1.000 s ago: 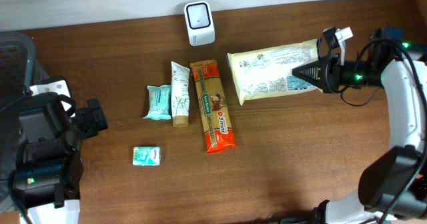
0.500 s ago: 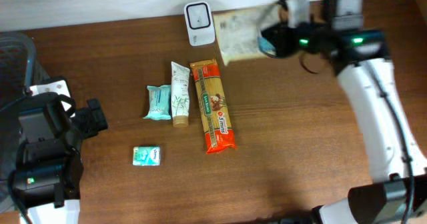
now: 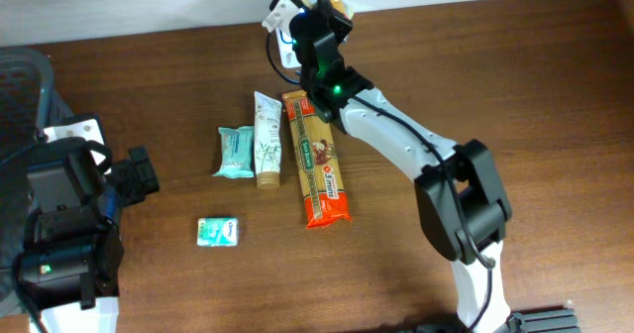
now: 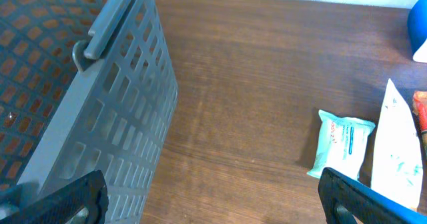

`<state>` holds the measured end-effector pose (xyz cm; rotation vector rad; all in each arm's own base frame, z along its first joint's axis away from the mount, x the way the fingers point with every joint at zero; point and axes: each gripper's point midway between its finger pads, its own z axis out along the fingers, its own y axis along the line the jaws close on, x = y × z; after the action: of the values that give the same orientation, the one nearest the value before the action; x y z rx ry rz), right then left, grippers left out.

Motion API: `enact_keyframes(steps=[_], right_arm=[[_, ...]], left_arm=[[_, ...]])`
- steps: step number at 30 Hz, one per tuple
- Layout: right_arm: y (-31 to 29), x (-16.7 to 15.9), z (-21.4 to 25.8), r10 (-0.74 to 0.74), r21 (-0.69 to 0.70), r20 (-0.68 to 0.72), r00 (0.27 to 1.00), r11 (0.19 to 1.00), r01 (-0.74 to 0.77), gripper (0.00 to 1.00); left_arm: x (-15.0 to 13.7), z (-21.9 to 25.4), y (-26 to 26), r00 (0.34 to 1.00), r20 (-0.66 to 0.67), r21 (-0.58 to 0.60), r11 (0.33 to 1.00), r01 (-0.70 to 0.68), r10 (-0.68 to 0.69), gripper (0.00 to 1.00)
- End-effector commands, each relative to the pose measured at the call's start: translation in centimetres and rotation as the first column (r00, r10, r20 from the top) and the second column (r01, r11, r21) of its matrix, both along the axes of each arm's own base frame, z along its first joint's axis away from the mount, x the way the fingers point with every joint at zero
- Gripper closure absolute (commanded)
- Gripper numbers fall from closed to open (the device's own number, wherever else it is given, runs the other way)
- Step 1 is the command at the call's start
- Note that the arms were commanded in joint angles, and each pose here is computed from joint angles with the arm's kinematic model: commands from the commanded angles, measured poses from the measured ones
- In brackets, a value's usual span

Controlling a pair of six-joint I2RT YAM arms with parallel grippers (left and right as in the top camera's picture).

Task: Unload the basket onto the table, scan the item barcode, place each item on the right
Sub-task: 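Hold the white bag's barcode up to the scanner with the right gripper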

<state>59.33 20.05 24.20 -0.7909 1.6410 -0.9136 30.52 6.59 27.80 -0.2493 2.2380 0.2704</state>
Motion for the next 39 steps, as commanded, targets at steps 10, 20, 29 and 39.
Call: enact_keyframes(steps=[10,20,29,39], right_arm=[[2.5,1.9,0.8,0.138,-0.262,0.097,0.986,0.959,-0.109,0.96],[2.7,3.3,-1.2,0.155,-0.329,0.174,0.973,0.94,-0.091,0.96],[2.6,2.9,-0.6,0.125,-0.319,0.19,0.974,0.946,-0.059,0.96],[-3.2,-3.8,14.2,-0.109,0.124,0.259,0.96,0.989,0.079,0.96]], left_arm=[[-0.1,0.9,0.3,0.999,0.026,0.002,1.0,-0.019,0.019,0.01],[-0.1,0.9,0.3,0.999,0.026,0.002,1.0,-0.019,0.019,0.01],[-0.1,0.9,0.3,0.999,0.026,0.002,1.0,-0.019,0.019,0.01],[-0.1,0.9,0.3,0.999,0.025,0.001,1.0,-0.02,0.019,0.01]])
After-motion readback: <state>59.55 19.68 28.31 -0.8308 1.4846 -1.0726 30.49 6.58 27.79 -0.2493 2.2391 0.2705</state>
